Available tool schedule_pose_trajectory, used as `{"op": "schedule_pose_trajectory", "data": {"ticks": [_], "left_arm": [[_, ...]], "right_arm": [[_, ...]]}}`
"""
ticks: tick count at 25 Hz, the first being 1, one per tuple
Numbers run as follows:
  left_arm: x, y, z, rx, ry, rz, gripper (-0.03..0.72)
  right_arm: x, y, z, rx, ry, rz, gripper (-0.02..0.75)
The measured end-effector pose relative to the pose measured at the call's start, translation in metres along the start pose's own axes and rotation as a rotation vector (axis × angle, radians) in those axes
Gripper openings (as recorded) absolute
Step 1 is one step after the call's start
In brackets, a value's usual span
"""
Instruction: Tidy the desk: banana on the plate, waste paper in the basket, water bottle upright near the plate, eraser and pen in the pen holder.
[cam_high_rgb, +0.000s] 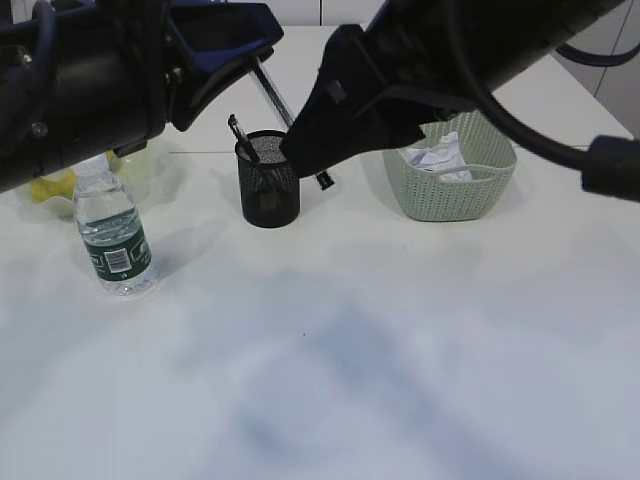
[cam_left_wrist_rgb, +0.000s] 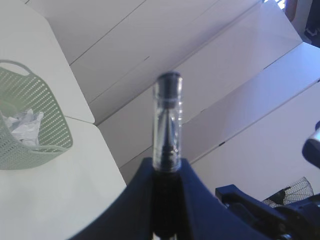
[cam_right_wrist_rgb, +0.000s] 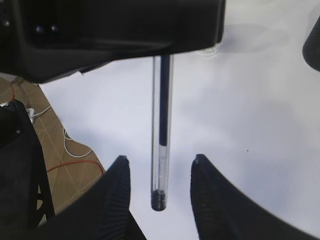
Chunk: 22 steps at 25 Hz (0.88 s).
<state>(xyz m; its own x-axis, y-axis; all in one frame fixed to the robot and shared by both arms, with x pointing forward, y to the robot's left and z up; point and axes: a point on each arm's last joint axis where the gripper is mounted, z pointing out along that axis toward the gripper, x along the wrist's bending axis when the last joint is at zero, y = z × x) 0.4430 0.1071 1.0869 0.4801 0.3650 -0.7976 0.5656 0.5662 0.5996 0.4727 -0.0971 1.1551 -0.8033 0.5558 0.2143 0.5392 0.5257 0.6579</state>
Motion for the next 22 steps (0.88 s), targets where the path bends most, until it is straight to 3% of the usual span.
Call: {"op": "schedule_pose_trajectory", "data": {"ticks": [3,8,11,18,22], "left_arm": [[0.0,0.0,0.0,0.0,0.0,0.014,0.044],[0.002,0.001,0.0,0.001,0.013,0.126,0.044],[0.014,0.003,0.003,0.0,0.058,0.176,0.044],[0.056,0.017,0.011,-0.017,0.205,0.259,0.044],[0.064,0.028,0.02,-0.006,0.219,0.394,0.044]], "right_arm": [[-0.002,-0.002,-0.001,0.021,-0.03,-0.004,0.305],[-0.009,-0.012,-0.022,0.115,-0.195,0.009,0.305],[-0.012,-0.019,-0.03,0.178,-0.265,0.009,0.305],[-0.013,-0.024,-0.032,0.228,-0.282,0.012,0.305],[-0.014,-0.024,-0.032,0.234,-0.288,0.011,0.305]]}}
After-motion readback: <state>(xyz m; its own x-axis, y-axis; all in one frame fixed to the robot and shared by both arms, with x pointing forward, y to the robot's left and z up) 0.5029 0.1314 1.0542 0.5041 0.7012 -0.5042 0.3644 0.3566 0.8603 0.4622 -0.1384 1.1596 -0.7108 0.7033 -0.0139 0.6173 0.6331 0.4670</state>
